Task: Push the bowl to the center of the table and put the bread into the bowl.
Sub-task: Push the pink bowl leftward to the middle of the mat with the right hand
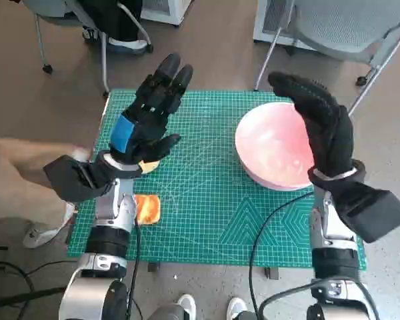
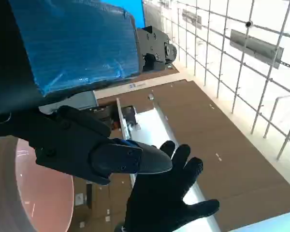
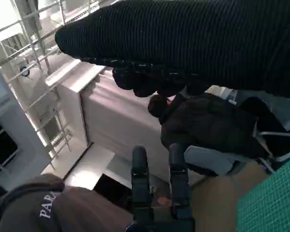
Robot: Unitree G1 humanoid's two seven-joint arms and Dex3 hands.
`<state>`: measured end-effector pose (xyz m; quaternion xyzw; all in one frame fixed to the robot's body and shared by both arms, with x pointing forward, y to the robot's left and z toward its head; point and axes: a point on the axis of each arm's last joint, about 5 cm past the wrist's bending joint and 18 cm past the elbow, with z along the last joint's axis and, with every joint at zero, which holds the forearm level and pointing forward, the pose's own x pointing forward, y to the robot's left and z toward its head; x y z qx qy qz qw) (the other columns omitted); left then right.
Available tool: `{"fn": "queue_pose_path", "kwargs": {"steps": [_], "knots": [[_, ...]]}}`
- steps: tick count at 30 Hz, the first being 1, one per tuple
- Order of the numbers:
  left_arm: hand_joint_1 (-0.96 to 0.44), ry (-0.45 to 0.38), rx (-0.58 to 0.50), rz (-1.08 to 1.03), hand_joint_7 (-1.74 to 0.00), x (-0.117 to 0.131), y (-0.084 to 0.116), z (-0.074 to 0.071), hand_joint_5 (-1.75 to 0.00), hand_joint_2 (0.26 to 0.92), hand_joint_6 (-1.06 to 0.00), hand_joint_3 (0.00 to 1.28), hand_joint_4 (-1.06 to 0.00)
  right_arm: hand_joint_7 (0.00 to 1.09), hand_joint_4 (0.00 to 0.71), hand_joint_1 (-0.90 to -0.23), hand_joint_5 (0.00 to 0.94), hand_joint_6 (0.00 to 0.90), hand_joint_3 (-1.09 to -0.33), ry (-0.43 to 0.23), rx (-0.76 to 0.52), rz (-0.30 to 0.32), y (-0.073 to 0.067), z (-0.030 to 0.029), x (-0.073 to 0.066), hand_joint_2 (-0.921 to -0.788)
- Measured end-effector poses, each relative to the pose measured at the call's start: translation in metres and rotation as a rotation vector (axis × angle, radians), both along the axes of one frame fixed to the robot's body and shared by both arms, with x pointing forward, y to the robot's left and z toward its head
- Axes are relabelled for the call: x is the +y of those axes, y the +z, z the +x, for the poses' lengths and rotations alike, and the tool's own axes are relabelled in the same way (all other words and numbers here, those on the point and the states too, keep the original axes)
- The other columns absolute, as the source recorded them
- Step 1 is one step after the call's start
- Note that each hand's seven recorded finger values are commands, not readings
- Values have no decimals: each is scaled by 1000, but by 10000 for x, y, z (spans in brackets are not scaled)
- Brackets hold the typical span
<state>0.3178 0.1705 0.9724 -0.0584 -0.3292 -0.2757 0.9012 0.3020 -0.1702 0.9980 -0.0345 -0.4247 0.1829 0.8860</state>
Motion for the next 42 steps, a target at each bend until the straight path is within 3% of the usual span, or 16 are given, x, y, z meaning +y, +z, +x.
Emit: {"fn": "queue_pose_path", "kwargs": {"steps": [11,20,42], "knots": [[-370,-31,15,-4,-29,1,5,13,-7,898,-194,47,-65,481,164,-678,2,24,-779,3,6,10,-1,2,-11,-921],[-361,-21,12,4,-41,0,14,12,-9,876,-229,15,-84,472,171,-678,5,30,-767,1,6,8,9,2,-20,-921],[-431,28,-30,-1,-46,-3,45,-2,-8,894,-259,9,-118,450,175,-684,3,43,-750,-5,10,12,19,-9,-62,-921]]}}
